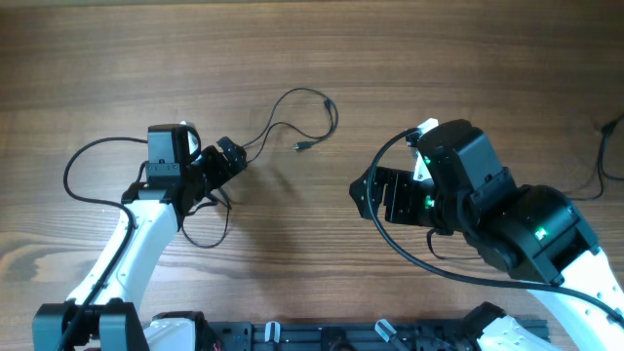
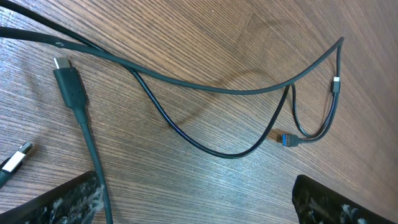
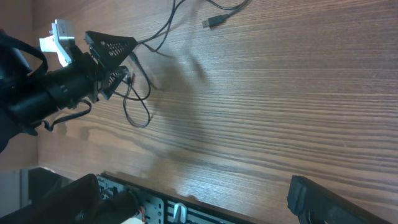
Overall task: Untangle cables
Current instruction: 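Bring the right gripper back toward center and hold above the table, then move the right gripper left toward the left gripper's cable bundle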
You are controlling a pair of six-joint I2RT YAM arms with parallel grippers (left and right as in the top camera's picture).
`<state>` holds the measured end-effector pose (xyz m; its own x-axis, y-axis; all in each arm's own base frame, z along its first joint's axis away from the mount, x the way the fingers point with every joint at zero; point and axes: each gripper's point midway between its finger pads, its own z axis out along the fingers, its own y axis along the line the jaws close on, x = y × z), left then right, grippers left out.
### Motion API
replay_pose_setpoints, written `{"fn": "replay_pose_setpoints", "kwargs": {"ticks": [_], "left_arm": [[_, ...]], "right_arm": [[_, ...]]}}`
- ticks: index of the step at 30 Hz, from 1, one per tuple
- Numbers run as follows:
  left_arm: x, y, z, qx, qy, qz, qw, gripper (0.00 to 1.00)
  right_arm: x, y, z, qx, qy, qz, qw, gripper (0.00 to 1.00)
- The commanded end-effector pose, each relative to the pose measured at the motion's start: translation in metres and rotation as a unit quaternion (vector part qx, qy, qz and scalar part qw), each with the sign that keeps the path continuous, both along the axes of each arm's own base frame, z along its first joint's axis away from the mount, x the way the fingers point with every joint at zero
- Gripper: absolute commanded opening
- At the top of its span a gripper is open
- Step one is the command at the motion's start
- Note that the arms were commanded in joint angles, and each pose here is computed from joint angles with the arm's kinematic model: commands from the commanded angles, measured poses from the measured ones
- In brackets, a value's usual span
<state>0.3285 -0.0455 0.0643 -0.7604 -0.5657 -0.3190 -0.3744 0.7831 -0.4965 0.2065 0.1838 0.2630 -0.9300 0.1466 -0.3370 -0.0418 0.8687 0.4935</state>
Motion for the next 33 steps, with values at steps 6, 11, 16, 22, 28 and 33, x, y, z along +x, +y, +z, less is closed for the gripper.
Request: {"fn": "replay_pose_setpoints", "kwargs": {"ticks": [6,11,16,22,28,33], "left_arm": [[0.000,0.000,-0.002,0.004,0.001,-0.002,1.000,1.00],[0.000,0.000,-0.001,0.004,0.001,-0.002,1.000,1.00],[0.000,0.000,-0.002,0.004,0.001,-0.002,1.000,1.00],[0.000,0.000,-0.002,0.004,0.001,-0.002,1.000,1.00],[0.000,0.000,-0.002,0.004,0.001,-0.002,1.000,1.00],[0.000,0.000,-0.002,0.004,0.001,-0.002,1.000,1.00]], "right_arm": [[0.018,-0.012,0.004,-0.021,-0.040,-0.049,0.998,1.00],[0.038,-0.015,-0.002,-0.035,-0.043,-0.102,0.993,1.00],[0.052,-0.005,-0.023,-0.053,-0.021,-0.101,0.993,1.00],[0.080,0.015,-0.053,-0.063,0.002,-0.111,0.992,1.00],[0.100,0.030,-0.080,-0.073,0.013,-0.111,0.991,1.00],[0.110,0.037,-0.110,-0.094,0.034,-0.107,0.989,1.00]]}}
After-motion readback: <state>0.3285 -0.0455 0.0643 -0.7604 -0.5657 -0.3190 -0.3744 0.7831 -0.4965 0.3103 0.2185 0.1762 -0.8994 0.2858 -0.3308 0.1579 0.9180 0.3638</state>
